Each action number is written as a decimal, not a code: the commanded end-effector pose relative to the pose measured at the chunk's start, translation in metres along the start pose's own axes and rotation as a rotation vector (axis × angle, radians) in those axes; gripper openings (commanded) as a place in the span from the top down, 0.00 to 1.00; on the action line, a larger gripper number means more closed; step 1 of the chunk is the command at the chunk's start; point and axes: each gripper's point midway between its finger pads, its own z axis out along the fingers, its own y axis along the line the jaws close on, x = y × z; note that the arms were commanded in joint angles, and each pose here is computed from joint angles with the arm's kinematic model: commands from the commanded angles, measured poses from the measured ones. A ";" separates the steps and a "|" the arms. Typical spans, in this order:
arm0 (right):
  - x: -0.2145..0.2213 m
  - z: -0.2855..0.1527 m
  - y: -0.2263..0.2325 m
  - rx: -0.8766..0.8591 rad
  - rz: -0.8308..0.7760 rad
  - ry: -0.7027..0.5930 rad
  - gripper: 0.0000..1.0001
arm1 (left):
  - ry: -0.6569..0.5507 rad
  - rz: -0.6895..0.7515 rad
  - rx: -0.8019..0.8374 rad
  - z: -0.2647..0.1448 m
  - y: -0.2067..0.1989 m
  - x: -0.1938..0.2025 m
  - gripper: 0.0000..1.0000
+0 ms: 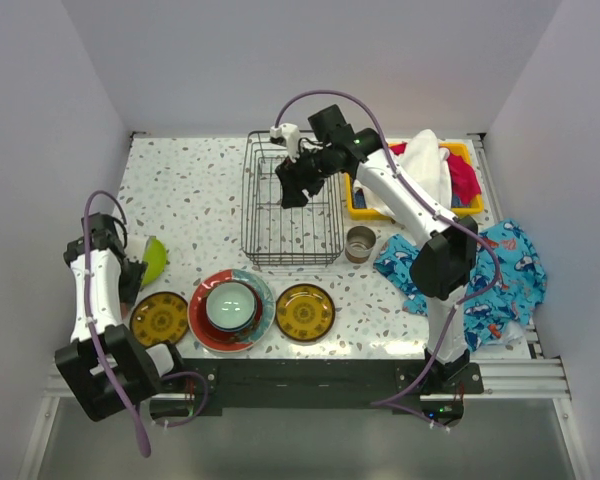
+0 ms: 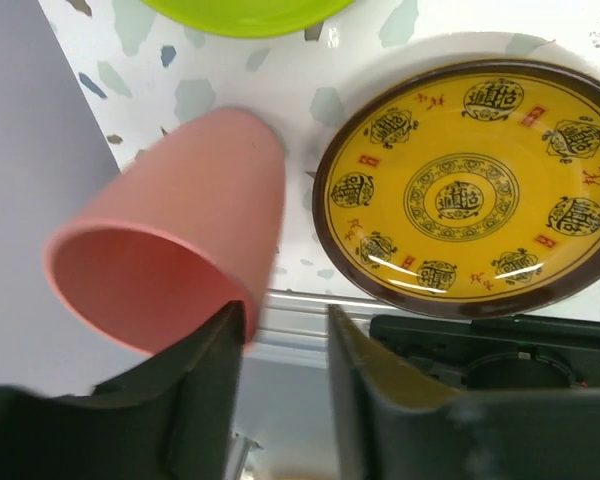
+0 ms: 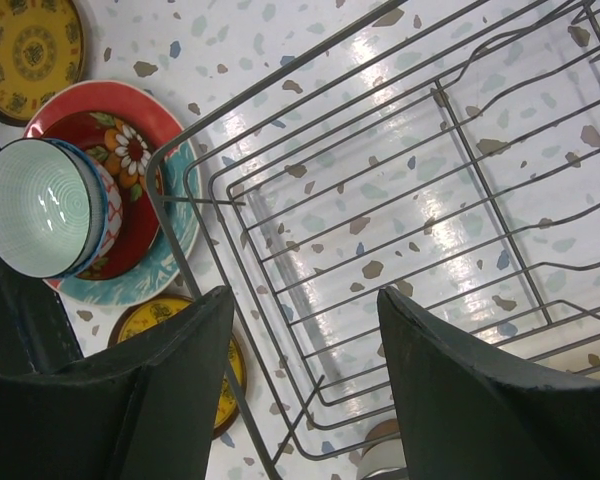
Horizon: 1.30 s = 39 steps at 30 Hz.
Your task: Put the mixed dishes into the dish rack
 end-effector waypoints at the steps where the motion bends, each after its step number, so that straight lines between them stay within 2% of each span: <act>1: -0.011 -0.017 0.009 0.008 -0.009 -0.036 0.37 | -0.038 0.015 -0.005 0.004 0.006 -0.012 0.62; 2: -0.009 -0.016 0.010 0.005 -0.006 -0.033 0.37 | -0.034 0.012 -0.022 0.005 0.010 -0.013 0.64; 3: -0.009 -0.017 0.011 0.004 -0.006 -0.033 0.37 | -0.029 0.013 -0.044 0.002 0.016 -0.014 0.72; 5: -0.005 -0.015 0.011 0.006 0.000 -0.026 0.37 | -0.023 0.023 -0.044 -0.004 0.019 -0.015 0.81; 8: -0.005 -0.014 0.011 0.003 0.014 -0.028 0.36 | -0.063 0.058 -0.019 -0.025 0.021 -0.026 0.96; 9: -0.006 -0.014 0.012 0.001 0.036 -0.030 0.36 | -0.110 0.076 -0.024 -0.038 0.026 -0.038 1.00; 12: -0.012 -0.012 0.009 -0.004 0.124 -0.046 0.32 | -0.181 0.172 -0.037 -0.073 0.028 -0.064 1.00; 14: -0.023 -0.010 0.006 -0.036 0.225 -0.093 0.19 | -0.242 0.275 -0.057 -0.097 0.017 -0.088 1.00; 15: -0.029 -0.015 0.002 -0.063 0.371 -0.125 0.17 | -0.328 0.297 -0.089 -0.120 0.020 -0.107 1.00; 17: -0.049 -0.015 -0.002 -0.140 0.433 -0.201 0.13 | -0.467 0.367 -0.138 -0.146 0.010 -0.141 1.00; 18: -0.056 -0.021 0.001 -0.215 0.505 -0.219 0.13 | -0.505 0.397 -0.192 -0.156 0.010 -0.149 1.00; 19: -0.070 -0.024 0.002 -0.262 0.504 -0.268 0.13 | -0.544 0.428 -0.232 -0.163 0.006 -0.157 1.00; 20: -0.072 -0.021 0.001 -0.314 0.551 -0.275 0.13 | -0.658 0.484 -0.276 -0.178 -0.010 -0.180 1.00; 21: -0.078 -0.029 0.010 -0.430 0.692 -0.261 0.10 | -0.673 0.531 -0.349 -0.175 -0.011 -0.176 1.00; 22: -0.096 -0.033 0.007 -0.493 0.686 -0.329 0.01 | -0.711 0.566 -0.391 -0.176 -0.016 -0.180 1.00; 23: -0.091 -0.027 0.006 -0.539 0.772 -0.308 0.01 | -0.832 0.598 -0.449 -0.192 -0.031 -0.200 1.00; 24: -0.093 -0.028 0.007 -0.558 0.805 -0.302 0.01 | -0.810 0.657 -0.529 -0.180 -0.031 -0.192 1.00; 25: -0.095 -0.030 0.009 -0.570 0.781 -0.314 0.01 | -0.844 0.682 -0.568 -0.182 -0.037 -0.196 1.00; 26: -0.097 -0.031 0.011 -0.580 0.785 -0.318 0.01 | -0.950 0.685 -0.610 -0.197 -0.049 -0.208 1.00; 28: -0.098 -0.027 0.005 -0.576 0.865 -0.307 0.01 | -0.978 0.764 -0.692 -0.189 -0.061 -0.206 1.00; 29: -0.098 -0.025 0.002 -0.565 0.891 -0.306 0.01 | -1.088 0.765 -0.728 -0.207 -0.076 -0.214 1.00; 30: -0.098 -0.023 -0.002 -0.557 0.935 -0.302 0.02 | -1.081 0.834 -0.793 -0.199 -0.082 -0.211 1.00; 32: -0.093 -0.015 -0.008 -0.540 0.986 -0.295 0.01 | -1.210 0.855 -0.857 -0.219 -0.101 -0.215 1.00; 34: -0.093 -0.012 -0.009 -0.550 1.013 -0.304 0.01 | -1.223 0.960 -0.881 -0.208 -0.124 -0.216 1.00; 39: -0.102 -0.010 -0.006 -0.566 1.013 -0.320 0.01 | -1.244 1.012 -0.820 -0.200 -0.166 -0.228 1.00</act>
